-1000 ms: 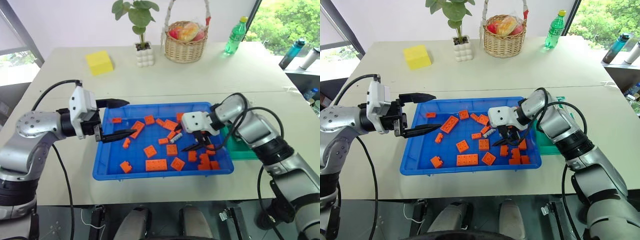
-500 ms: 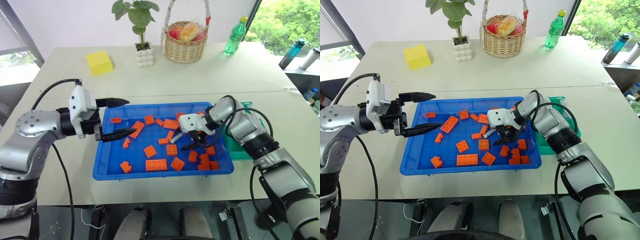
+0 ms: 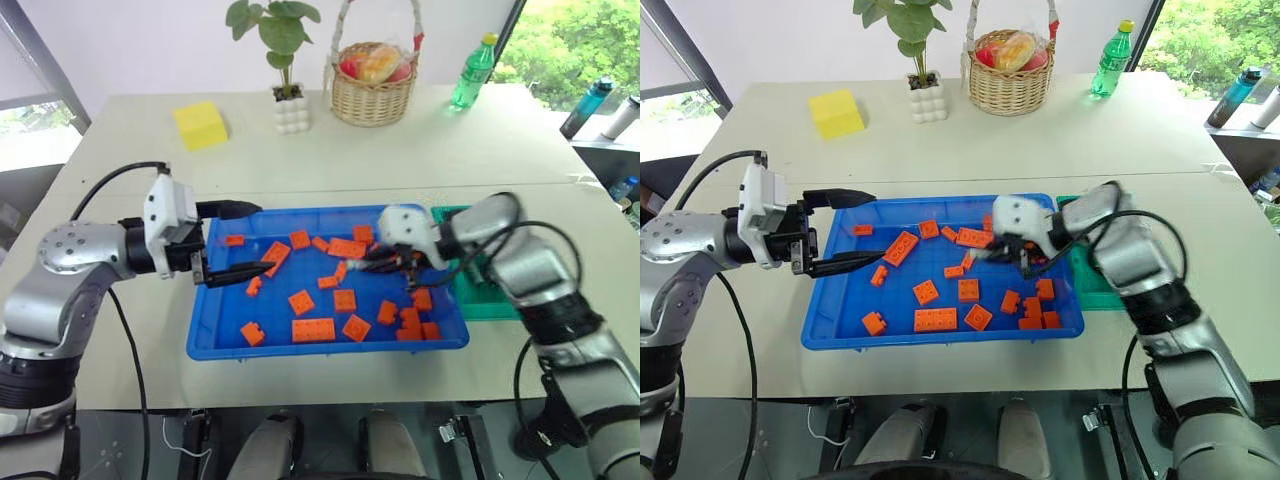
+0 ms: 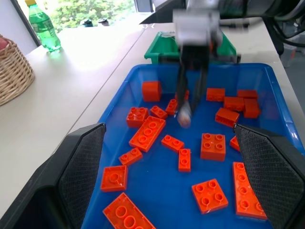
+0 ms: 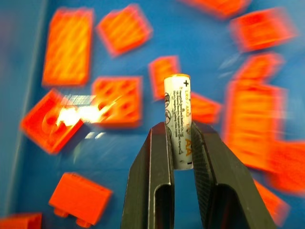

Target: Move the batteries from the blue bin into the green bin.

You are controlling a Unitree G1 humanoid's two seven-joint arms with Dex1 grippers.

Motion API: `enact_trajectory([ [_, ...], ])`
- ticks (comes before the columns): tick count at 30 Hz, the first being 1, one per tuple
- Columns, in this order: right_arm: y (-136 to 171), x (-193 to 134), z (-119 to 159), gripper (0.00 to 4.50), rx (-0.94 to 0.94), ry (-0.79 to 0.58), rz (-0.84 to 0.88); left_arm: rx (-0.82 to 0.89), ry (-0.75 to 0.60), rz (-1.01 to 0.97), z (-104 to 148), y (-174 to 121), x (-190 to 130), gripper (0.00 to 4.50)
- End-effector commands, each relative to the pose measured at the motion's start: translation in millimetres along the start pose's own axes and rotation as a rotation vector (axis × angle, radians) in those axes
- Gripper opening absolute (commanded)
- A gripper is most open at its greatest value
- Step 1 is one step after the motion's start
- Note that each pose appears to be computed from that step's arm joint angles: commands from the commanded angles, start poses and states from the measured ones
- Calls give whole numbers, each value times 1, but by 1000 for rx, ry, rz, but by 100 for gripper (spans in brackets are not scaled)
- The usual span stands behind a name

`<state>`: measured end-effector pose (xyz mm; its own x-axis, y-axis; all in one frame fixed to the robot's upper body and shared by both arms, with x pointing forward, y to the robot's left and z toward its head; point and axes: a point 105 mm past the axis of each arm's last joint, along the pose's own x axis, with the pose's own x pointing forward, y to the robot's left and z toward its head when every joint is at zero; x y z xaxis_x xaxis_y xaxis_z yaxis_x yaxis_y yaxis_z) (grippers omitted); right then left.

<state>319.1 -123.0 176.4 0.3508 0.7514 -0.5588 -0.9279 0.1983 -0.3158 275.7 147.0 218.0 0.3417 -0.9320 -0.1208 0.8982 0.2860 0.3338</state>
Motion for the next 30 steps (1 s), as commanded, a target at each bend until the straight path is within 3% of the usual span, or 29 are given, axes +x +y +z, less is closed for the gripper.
enact_trajectory([
  [1,-16,-51,9,3,162,-66,-265,29,-17,-2,3,-1,0,450],
  [7,-28,-117,-31,3,423,20,-597,12,-25,-9,-1,2,2,450],
  [11,-13,-122,-51,3,481,91,-603,11,-34,-27,-2,4,5,450],
  [12,-8,-121,-55,109,492,104,-596,11,-34,-33,-1,4,4,450],
  [17,-6,-123,-65,335,482,138,-628,-1,-49,-27,3,8,2,450],
  [24,2,-135,-25,335,312,-67,-493,-2,-36,14,8,13,-9,450],
  [27,1,-145,-28,335,330,-131,-461,6,-13,20,12,12,-19,450],
  [30,4,-151,-48,335,325,-81,-430,6,11,38,14,14,-31,450],
])
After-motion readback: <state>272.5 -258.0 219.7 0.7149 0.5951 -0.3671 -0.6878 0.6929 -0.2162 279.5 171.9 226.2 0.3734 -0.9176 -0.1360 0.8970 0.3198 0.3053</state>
